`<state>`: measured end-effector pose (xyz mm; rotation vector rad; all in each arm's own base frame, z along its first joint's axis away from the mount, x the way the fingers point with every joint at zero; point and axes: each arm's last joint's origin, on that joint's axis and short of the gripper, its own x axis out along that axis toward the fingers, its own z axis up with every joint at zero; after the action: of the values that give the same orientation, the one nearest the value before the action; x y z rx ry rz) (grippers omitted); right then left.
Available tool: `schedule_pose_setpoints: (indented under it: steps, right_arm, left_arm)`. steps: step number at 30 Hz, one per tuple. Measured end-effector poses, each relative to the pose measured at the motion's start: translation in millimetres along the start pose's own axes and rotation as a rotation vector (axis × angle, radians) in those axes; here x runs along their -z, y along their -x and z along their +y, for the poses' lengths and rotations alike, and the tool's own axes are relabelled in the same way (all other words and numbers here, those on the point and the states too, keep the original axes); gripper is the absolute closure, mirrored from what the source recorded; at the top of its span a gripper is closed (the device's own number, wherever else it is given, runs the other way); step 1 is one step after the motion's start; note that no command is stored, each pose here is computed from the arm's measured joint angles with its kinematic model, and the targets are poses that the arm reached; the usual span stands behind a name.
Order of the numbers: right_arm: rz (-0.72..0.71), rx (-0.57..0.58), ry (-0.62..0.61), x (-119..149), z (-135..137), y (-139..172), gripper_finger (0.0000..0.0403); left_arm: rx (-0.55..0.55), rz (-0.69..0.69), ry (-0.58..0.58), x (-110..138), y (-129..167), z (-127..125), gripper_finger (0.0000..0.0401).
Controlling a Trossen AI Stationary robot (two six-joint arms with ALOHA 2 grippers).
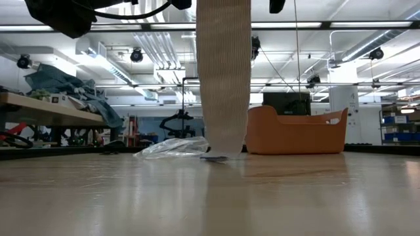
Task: Roll bandage
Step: Roll the brown bandage
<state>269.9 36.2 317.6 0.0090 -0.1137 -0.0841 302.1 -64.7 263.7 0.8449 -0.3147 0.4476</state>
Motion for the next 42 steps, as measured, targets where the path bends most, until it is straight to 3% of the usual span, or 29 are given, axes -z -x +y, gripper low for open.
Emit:
schedule_pose_setpoints:
  steps: [11, 29, 38, 42]
  right_arm:
    - [0.033, 0.117, 0.258, -1, 13, 4, 0.0379]
    - [0.17, 0.265, 0.69, -11, 32, 11, 0.0379]
    - [0.193, 0.244, 0.851, -11, 47, 18, 0.0379]
    - [0.203, 0.204, 0.911, -9, 54, 21, 0.0379]
  left_arm:
    - [-0.059, 0.109, 0.009, 3, 0, 2, 0.0296]
    - [-0.076, 0.204, 0.012, 11, -1, 3, 0.0316]
    - [-0.139, 0.14, 0.256, 1, 4, 29, 0.03]
    - [-0.049, 0.093, 0.471, 2, 7, 48, 0.03]
